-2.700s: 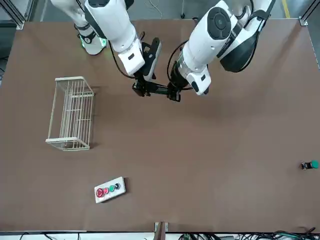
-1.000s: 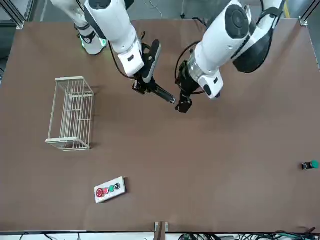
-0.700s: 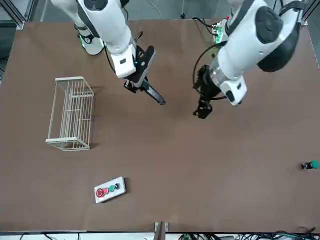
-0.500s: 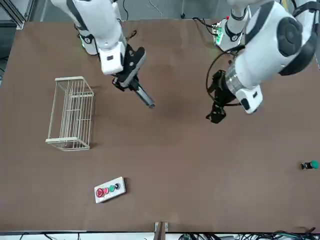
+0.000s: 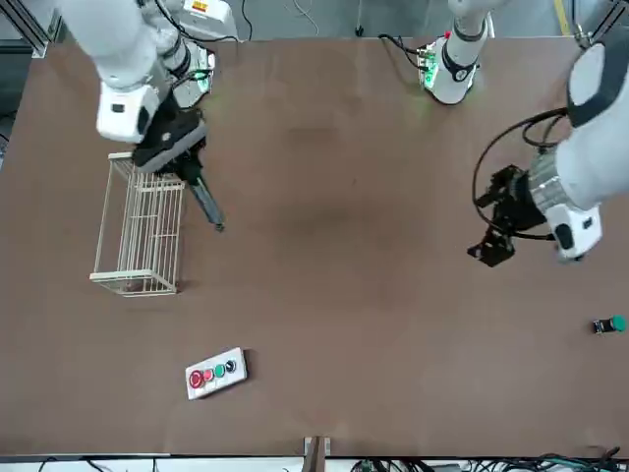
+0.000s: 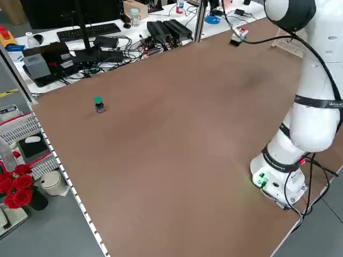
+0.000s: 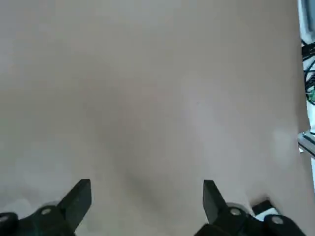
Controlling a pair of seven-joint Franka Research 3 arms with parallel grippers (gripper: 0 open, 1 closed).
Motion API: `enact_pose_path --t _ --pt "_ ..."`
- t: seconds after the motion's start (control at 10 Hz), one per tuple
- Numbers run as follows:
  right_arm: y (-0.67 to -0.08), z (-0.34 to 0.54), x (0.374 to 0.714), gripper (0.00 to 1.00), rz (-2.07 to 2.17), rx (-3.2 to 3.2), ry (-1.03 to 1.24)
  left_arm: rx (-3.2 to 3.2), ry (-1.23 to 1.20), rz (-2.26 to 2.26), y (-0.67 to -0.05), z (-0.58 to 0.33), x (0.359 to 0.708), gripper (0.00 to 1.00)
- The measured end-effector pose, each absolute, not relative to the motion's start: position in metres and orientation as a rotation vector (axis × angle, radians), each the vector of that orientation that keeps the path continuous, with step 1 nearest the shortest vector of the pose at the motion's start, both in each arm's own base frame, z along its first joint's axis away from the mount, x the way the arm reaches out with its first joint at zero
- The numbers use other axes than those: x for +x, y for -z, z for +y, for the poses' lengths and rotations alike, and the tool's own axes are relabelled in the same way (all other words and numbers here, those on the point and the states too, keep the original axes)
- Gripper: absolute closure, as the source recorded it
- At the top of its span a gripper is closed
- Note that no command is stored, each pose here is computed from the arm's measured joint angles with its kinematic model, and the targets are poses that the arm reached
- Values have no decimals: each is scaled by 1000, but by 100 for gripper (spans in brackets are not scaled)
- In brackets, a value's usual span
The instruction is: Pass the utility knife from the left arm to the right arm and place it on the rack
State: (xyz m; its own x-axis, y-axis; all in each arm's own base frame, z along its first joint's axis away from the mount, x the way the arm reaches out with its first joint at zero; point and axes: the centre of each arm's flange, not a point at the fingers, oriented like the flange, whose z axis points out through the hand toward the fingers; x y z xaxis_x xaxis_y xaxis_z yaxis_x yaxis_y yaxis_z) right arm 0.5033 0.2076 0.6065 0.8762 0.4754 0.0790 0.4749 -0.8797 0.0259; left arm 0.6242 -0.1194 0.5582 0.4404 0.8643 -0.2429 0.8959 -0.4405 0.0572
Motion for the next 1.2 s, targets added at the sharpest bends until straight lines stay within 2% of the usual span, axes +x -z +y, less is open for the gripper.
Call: enact_pose_path --t 0.3,0.6,0.9,1.2 --pt "-590 110 496 57 498 3085 -67 2750 235 1247 -556 -81 620 0" --pt "-549 40 497 57 392 3120 -38 2927 231 871 -581 -64 600 0" --pt "-496 -5 486 57 404 3130 -72 3038 172 425 -606 -43 585 0" --pt "-453 -15 471 57 408 3132 -79 3073 114 255 -630 -36 572 0"
